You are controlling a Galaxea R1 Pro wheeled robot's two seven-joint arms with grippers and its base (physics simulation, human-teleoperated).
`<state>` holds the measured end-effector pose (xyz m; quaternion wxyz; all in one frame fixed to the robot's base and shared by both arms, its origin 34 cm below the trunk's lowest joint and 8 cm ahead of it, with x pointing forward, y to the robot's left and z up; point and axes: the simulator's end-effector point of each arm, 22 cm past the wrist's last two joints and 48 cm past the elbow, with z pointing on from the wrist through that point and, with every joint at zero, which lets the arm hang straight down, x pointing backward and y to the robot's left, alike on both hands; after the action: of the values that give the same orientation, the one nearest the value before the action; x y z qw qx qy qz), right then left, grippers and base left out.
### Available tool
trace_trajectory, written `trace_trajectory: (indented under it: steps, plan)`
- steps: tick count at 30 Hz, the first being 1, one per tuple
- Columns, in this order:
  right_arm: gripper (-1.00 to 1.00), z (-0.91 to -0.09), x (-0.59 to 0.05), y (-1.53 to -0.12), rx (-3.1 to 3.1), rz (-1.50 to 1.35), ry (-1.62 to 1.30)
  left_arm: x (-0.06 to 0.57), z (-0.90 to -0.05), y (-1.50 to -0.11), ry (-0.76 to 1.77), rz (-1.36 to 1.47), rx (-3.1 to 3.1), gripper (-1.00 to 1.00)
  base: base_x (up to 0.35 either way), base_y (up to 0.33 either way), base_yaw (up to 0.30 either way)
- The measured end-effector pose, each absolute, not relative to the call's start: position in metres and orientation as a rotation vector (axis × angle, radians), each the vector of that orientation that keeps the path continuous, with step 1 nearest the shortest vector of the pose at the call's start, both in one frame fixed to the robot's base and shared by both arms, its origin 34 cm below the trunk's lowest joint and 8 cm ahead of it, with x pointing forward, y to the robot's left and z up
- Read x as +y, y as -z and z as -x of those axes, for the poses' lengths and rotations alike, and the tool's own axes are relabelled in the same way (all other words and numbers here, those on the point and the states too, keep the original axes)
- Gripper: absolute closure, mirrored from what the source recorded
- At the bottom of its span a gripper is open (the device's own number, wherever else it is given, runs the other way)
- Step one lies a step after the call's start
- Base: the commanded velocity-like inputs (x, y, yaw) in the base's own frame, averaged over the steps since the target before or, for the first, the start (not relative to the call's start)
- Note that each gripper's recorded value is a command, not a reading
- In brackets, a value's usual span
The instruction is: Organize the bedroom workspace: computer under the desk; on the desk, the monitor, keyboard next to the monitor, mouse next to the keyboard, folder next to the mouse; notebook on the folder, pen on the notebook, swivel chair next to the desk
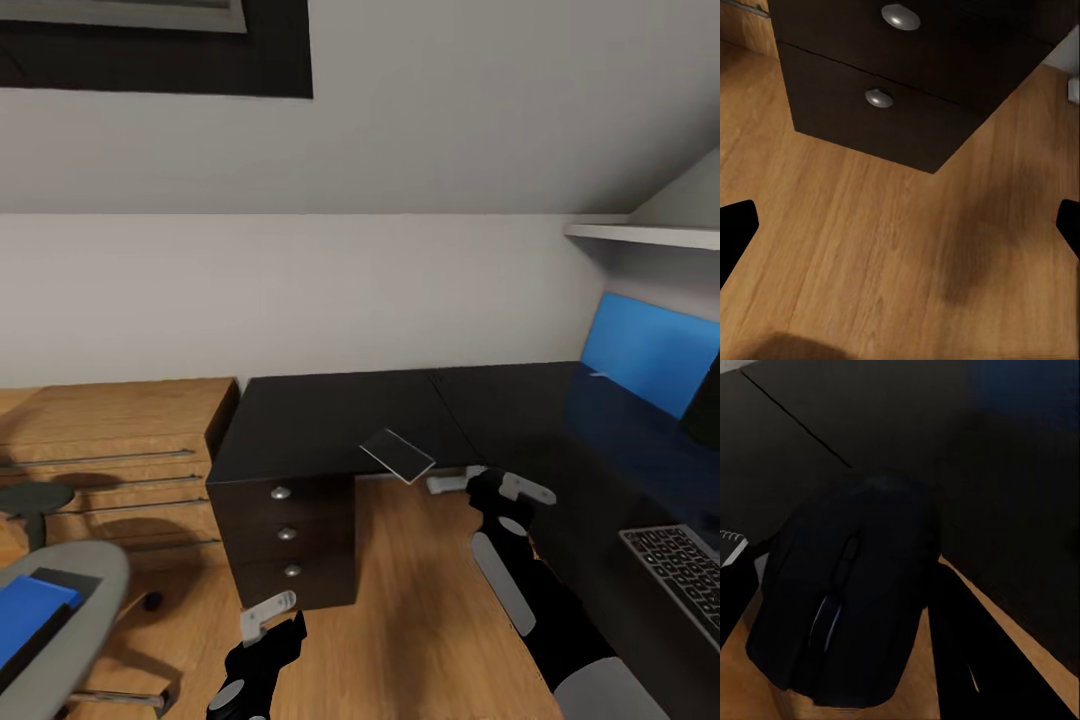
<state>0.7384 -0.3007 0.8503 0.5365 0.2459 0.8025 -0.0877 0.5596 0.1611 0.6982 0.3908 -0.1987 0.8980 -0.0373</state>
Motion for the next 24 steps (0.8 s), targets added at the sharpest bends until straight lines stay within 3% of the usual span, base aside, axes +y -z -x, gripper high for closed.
trace_trajectory:
  steps: [12,19,24]
  plan:
    - [1.0,-0.735,-0.325,-0.831,1.942,-0.603,0.247,0.16,-0.559,-0.698,0.096,0.505,2.284,-1.0,0.027,-0.036,-0.297]
    - [1.0,-0.733,-0.331,-0.827,1.951,-0.601,0.263,0.16,-0.558,-0.697,0.094,0.506,2.285,-1.0,0.201,-0.188,-0.056]
    - [1.0,-0.733,-0.33,-0.827,1.95,-0.601,0.261,0.16,-0.559,-0.697,0.095,0.505,2.285,-1.0,0.143,0.003,-0.002]
